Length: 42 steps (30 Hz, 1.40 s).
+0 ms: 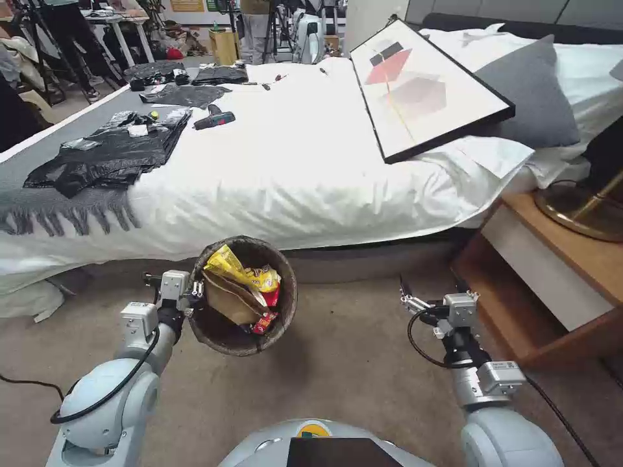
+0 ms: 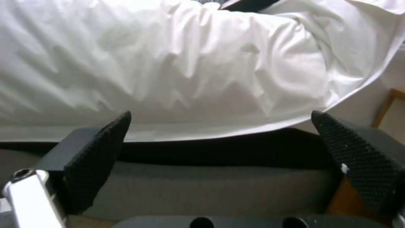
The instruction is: Pick up the trash bin, then pick up the garbage from the floor and place it into the trash bin.
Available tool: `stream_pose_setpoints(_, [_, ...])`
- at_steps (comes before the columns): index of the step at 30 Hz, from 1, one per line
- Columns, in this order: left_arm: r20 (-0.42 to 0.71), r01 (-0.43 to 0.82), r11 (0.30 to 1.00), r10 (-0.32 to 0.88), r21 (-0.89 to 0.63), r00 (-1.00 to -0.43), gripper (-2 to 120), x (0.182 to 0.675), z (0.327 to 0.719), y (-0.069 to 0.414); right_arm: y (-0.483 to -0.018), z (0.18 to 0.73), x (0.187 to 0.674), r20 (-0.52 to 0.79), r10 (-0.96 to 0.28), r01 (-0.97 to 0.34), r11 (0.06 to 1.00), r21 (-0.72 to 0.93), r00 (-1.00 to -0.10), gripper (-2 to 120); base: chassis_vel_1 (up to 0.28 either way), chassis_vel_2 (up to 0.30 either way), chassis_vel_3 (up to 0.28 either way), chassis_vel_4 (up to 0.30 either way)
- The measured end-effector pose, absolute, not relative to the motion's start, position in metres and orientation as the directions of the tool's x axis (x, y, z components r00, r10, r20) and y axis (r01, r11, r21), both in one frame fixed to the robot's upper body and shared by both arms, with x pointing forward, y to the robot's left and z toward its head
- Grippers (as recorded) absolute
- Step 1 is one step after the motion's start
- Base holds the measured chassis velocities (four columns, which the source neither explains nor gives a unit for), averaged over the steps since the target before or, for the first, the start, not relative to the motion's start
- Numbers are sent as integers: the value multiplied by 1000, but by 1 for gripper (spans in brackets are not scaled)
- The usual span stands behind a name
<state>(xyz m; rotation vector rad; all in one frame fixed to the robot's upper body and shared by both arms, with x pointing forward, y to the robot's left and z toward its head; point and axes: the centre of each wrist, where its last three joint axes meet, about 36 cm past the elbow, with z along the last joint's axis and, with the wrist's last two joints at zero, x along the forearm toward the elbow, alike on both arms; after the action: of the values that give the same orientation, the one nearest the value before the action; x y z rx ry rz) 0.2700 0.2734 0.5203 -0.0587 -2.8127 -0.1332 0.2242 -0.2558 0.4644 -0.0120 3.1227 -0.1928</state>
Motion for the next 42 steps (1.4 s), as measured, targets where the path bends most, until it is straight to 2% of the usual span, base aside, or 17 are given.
stream_pose_setpoints(42, [330, 54, 995, 25, 81, -944, 3, 272, 516, 275, -255, 459, 228, 17, -13, -14, 994, -110, -1000, 100, 18, 18, 14, 15])
